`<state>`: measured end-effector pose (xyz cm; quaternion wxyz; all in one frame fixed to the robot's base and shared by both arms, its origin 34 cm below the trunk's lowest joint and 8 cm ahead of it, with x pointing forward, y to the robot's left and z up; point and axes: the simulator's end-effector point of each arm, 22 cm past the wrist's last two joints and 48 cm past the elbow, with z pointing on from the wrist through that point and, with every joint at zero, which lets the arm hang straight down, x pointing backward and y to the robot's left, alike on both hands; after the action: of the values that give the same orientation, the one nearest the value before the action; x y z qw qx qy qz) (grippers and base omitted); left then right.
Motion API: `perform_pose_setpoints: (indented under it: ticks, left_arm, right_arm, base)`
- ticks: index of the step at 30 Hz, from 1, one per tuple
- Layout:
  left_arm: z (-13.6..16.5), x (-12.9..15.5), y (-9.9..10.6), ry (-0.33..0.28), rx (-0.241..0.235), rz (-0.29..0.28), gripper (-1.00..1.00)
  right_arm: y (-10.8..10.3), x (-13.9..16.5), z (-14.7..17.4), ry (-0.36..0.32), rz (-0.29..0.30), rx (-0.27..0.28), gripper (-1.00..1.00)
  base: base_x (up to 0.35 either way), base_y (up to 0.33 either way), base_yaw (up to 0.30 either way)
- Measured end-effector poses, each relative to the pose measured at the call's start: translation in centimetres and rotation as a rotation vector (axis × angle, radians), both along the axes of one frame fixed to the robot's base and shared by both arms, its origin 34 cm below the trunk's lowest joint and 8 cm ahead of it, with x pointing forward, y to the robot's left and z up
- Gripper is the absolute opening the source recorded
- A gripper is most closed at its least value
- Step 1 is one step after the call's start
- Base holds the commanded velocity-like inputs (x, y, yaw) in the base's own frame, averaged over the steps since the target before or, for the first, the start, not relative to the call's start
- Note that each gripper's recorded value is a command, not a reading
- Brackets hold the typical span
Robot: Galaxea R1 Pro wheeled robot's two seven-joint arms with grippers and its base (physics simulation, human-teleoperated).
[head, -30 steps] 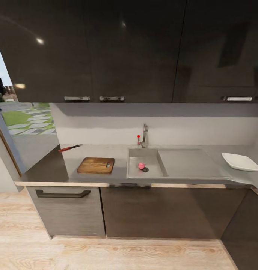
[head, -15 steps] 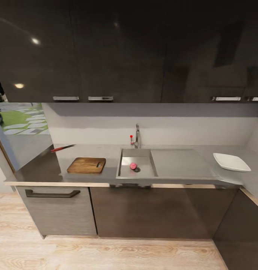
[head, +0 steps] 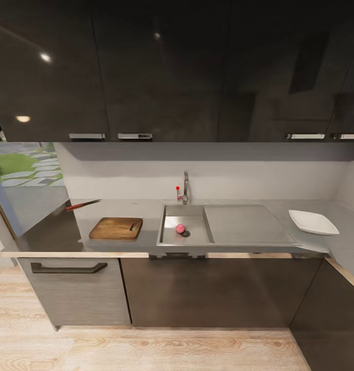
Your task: In the kitchen, take the Vidalia onion out of the sink, dice it on the chopping board with the paring knife, put the diced onion into the bowl on the countertop, then place both the paring knife and the chopping board into the sink.
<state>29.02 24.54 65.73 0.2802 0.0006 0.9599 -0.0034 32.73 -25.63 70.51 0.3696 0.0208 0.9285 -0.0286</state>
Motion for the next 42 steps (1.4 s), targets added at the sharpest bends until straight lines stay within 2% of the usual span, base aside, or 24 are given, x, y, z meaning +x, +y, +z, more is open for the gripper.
perform_pose_setpoints:
  ticks: [2, 3, 5, 7, 8, 9, 10, 13, 14, 15, 16, 18, 23, 28, 33, 35, 37, 42]
  left_arm:
    - [0.1, 0.3, 0.0, -0.004, 0.000, 0.001, 1.00]
    - [0.8, 2.5, -0.4, -0.037, -0.005, 0.002, 1.00]
    - [1.7, 5.8, -1.1, -0.057, -0.013, 0.001, 1.00]
    - [2.3, 8.2, -1.6, -0.040, -0.019, -0.002, 1.00]
    - [3.4, 11.1, -2.1, -0.002, -0.025, -0.005, 1.00]
    - [5.1, 14.6, -2.4, -0.019, -0.029, -0.007, 1.00]
    - [5.4, 15.0, -2.6, -0.009, -0.032, -0.008, 1.00]
    - [10.6, 21.6, -4.0, -0.044, -0.052, -0.016, 1.00]
    - [11.5, 22.5, -4.2, -0.051, -0.054, -0.018, 1.00]
    - [14.7, 25.2, -5.5, -0.056, -0.060, -0.044, 1.00]
    - [17.9, 28.3, -6.4, -0.103, -0.062, -0.067, 1.00]
    - [19.1, 28.8, -7.4, -0.105, -0.060, -0.092, 1.00]
    - [26.2, 32.8, -10.3, -0.190, -0.062, -0.157, 1.00]
    - [32.1, 35.3, -13.2, -0.240, -0.059, -0.220, 1.00]
    - [38.0, 38.4, -14.7, -0.290, -0.041, -0.261, 1.00]
    - [42.2, 40.7, -15.3, -0.338, -0.030, -0.274, 1.00]
    - [49.1, 44.4, -15.7, -0.423, -0.008, -0.285, 1.00]
    - [56.5, 49.2, -15.9, -0.475, 0.037, -0.291, 1.00]
  right_arm:
    - [0.0, 0.0, 0.0, 0.000, 0.000, 0.000, 1.00]
    - [0.0, 0.0, 0.0, 0.000, 0.000, 0.000, 1.00]
    - [0.0, 0.0, 0.0, 0.000, 0.000, 0.000, 1.00]
    - [0.0, 0.0, 0.0, 0.000, 0.000, 0.000, 1.00]
    - [0.0, 0.0, 0.0, 0.000, 0.000, 0.000, 1.00]
    - [0.0, 0.0, 0.0, 0.001, 0.000, 0.000, 1.00]
    - [0.0, 0.0, 0.0, 0.001, 0.000, 0.000, 1.00]
    - [0.0, 0.0, 0.0, 0.001, 0.000, 0.000, 1.00]
    - [0.0, -0.1, 0.0, 0.001, 0.000, 0.000, 1.00]
    - [0.0, -0.1, 0.0, 0.002, -0.001, 0.000, 1.00]
    - [-0.1, -0.1, 0.0, 0.001, -0.001, -0.001, 1.00]
    - [-0.1, -0.1, -0.1, 0.003, -0.001, -0.001, 1.00]
    - [-0.1, -0.4, -0.2, 0.009, -0.001, -0.002, 1.00]
    - [-0.1, -0.4, -0.3, 0.010, -0.001, -0.002, 1.00]
    - [-0.1, -0.4, -0.3, 0.011, -0.001, -0.002, 1.00]
    - [-0.2, -0.4, -0.3, 0.011, -0.001, -0.002, 1.00]
    - [-0.2, -0.4, -0.3, 0.010, -0.001, -0.002, 1.00]
    - [-0.1, -0.4, -0.3, 0.011, -0.001, -0.002, 1.00]
  base:
    - [0.000, 0.000, -0.003]
    - [0.000, 0.000, -0.001]
    - [0.000, 0.000, 0.000]
    - [0.000, 0.000, 0.000]
    - [0.000, 0.000, 0.000]
    - [0.000, 0.000, 0.000]
    - [0.000, 0.000, 0.000]
    - [0.000, 0.000, 0.000]
    - [0.000, 0.000, 0.000]
    - [0.000, 0.000, 0.000]
    - [0.000, 0.000, 0.000]
    - [0.000, 0.000, 0.000]
    - [0.000, 0.000, 0.000]
    - [0.000, 0.000, 0.000]
    - [0.000, 0.000, 0.000]
    - [0.000, 0.000, 0.000]
    - [0.000, 0.000, 0.000]
    - [0.000, 0.000, 0.000]
